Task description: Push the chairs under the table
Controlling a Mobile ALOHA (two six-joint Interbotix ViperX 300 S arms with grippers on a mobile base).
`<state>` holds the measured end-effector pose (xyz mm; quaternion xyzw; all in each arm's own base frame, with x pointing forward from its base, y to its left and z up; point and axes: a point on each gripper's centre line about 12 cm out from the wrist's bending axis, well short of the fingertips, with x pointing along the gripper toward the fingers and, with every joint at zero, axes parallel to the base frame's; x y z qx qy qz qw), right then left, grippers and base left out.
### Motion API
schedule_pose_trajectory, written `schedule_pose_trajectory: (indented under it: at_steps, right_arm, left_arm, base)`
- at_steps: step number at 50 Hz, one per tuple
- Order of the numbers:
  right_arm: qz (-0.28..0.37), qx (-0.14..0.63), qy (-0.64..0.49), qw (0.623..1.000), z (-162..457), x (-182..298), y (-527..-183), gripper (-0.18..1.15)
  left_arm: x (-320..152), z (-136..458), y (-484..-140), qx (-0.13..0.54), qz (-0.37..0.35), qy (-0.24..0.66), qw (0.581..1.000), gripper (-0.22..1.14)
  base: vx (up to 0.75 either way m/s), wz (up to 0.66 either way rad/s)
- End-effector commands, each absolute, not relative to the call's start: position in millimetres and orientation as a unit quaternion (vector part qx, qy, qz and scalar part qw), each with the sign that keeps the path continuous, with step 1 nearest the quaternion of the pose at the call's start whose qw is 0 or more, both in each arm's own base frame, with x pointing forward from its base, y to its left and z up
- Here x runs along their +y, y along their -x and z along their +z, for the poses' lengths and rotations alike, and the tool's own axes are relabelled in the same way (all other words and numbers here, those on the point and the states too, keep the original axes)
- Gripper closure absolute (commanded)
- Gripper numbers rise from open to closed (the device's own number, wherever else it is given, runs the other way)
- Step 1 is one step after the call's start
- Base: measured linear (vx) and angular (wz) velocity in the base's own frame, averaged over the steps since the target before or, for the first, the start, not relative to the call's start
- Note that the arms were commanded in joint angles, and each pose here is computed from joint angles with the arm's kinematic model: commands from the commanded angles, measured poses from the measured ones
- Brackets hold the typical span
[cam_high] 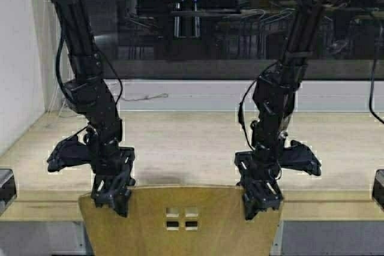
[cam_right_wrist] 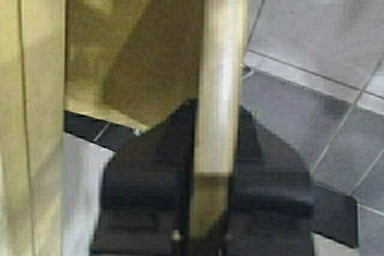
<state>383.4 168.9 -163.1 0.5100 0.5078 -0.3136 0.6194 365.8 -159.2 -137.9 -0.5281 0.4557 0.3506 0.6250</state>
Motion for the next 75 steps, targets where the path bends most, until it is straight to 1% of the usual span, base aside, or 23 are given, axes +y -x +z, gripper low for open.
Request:
schedule_pose_trajectory:
  at_steps: [1,7,9,11,15,21,23,25,29,32,45,56,62,71,75]
  right_arm:
    - [-0.292,0.51,-0.483,0.65,-165,173,-384,0.92]
    - [-0.291,0.51,-0.478,0.653,-167,172,-383,0.9]
    - [-0.291,0.51,-0.478,0.654,-168,171,-384,0.86]
    - [-0.289,0.51,-0.477,0.655,-167,173,-384,0.79]
    - [-0.282,0.515,-0.473,0.657,-167,174,-385,0.56]
    - [-0.258,0.521,-0.462,0.67,-161,180,-394,0.14]
    - [-0.256,0.519,-0.463,0.671,-158,179,-395,0.04]
    - [-0.256,0.519,-0.465,0.67,-155,178,-396,-0.01]
    - [-0.262,0.515,-0.468,0.668,-147,174,-392,-0.02]
    - [-0.266,0.509,-0.472,0.669,-139,168,-391,-0.01]
    - [-0.259,0.495,-0.476,0.679,-94,160,-383,-0.01]
    - [-0.245,0.466,-0.496,0.69,-42,154,-377,-0.01]
    - [-0.236,0.455,-0.503,0.696,-16,149,-368,-0.01]
    - [-0.219,0.452,-0.499,0.706,4,150,-359,-0.01]
    - [-0.205,0.449,-0.49,0.718,8,155,-359,-0.01]
  left_arm:
    - [-164,-135,-374,0.455,0.334,0.524,0.638,0.88]
    - [-164,-135,-374,0.455,0.334,0.524,0.638,0.87]
    - [-164,-135,-374,0.454,0.334,0.524,0.638,0.85]
    - [-163,-133,-375,0.451,0.334,0.525,0.639,0.81]
    - [-164,-130,-378,0.444,0.332,0.528,0.644,0.67]
    - [-163,-125,-384,0.433,0.325,0.527,0.655,0.35]
    - [-163,-121,-384,0.429,0.322,0.526,0.66,0.24]
    - [-162,-118,-385,0.425,0.319,0.524,0.666,0.15]
    - [-159,-108,-384,0.42,0.312,0.518,0.677,0.0]
    - [-158,-99,-384,0.412,0.309,0.521,0.681,-0.03]
    - [-155,-56,-379,0.399,0.293,0.535,0.685,-0.03]
    - [-151,-26,-357,0.403,0.285,0.537,0.685,-0.03]
    - [-152,-8,-346,0.403,0.273,0.539,0.687,-0.03]
    - [-159,15,-334,0.404,0.249,0.542,0.694,-0.03]
    - [-160,19,-333,0.405,0.24,0.537,0.699,-0.03]
  base:
    - [0.01,0.01]
    - [0.01,0.01]
    - [0.01,0.0]
    - [0.0,0.0]
    - [0.0,0.0]
    - [0.0,0.0]
    - [0.0,0.0]
    - [-0.01,0.01]
    - [-0.02,-0.02]
    - [0.0,0.0]
    - [0.02,0.0]
    - [0.0,0.0]
    - [-0.01,0.0]
    - [-0.03,-0.01]
    - [-0.06,0.02]
